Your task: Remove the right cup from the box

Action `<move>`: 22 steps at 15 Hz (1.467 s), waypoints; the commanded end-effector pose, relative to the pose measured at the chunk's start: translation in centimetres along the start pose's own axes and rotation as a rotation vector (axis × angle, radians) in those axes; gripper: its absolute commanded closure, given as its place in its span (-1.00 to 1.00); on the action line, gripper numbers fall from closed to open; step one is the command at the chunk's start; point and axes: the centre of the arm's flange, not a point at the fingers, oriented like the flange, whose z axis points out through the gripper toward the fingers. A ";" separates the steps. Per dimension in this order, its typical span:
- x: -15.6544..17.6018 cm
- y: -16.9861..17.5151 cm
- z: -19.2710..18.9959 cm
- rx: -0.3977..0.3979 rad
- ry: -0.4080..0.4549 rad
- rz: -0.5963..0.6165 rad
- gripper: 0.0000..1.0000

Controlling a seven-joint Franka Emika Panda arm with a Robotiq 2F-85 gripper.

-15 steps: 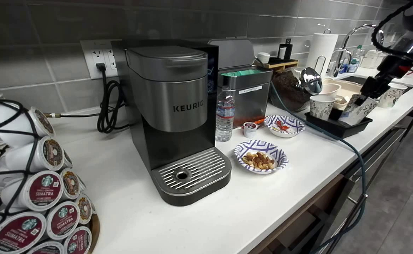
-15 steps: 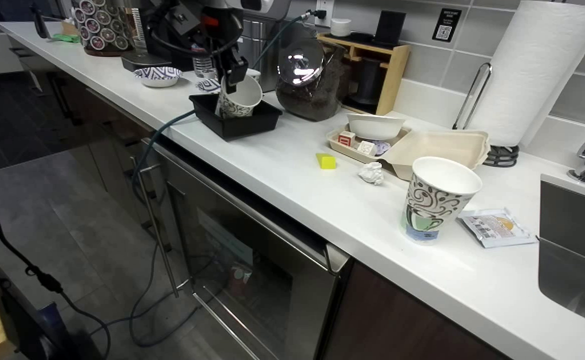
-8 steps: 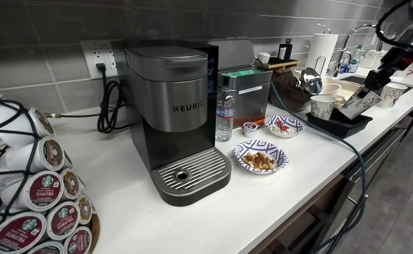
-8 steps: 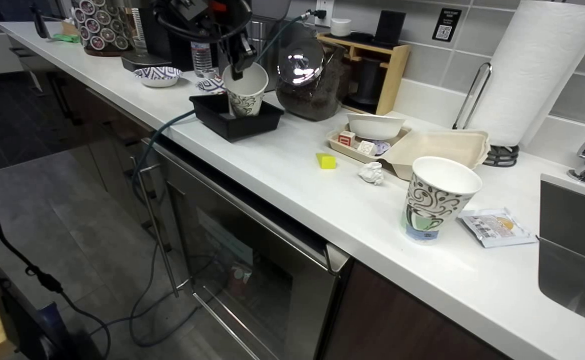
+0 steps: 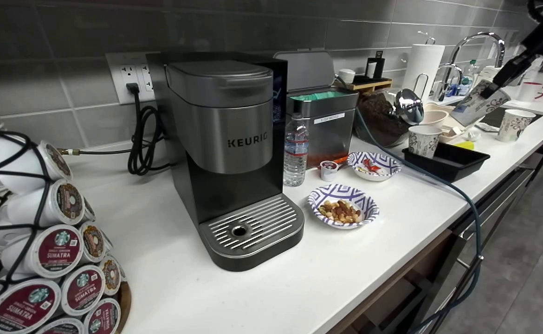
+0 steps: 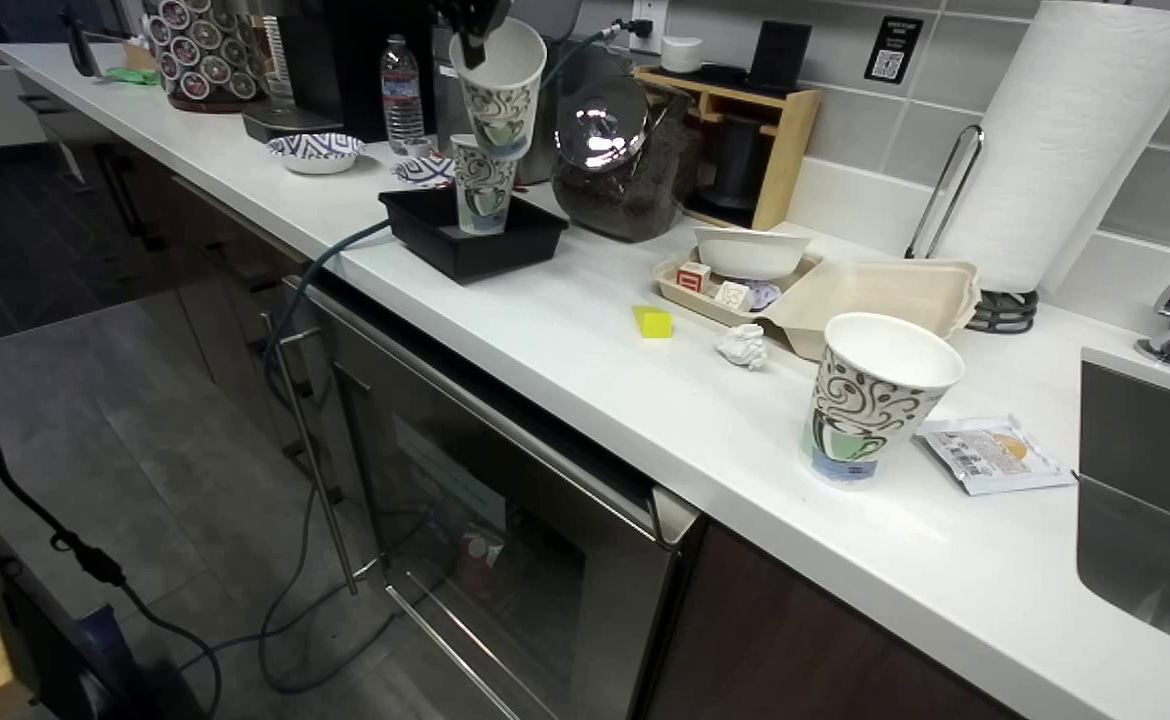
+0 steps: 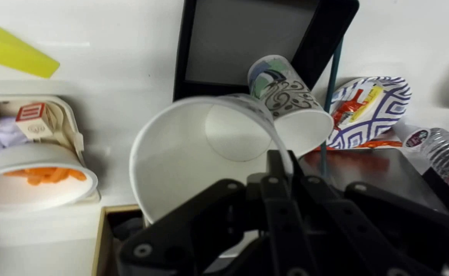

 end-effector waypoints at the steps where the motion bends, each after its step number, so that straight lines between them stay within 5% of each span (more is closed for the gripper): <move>1: -2.9 -6.1 -4.0 -0.004 0.057 -0.193 0.98; 8: -7.6 -20.1 -3.0 0.071 -0.002 -0.586 0.98; 9: -4.5 -16.7 -3.6 0.064 0.004 -0.493 0.92; 11: -5.9 -19.5 -3.0 0.085 -0.014 -0.553 0.92; 15: -7.3 -19.5 -3.0 0.057 -0.020 -0.581 0.98; 22: -9.0 -35.7 -1.6 0.083 -0.061 -0.990 0.98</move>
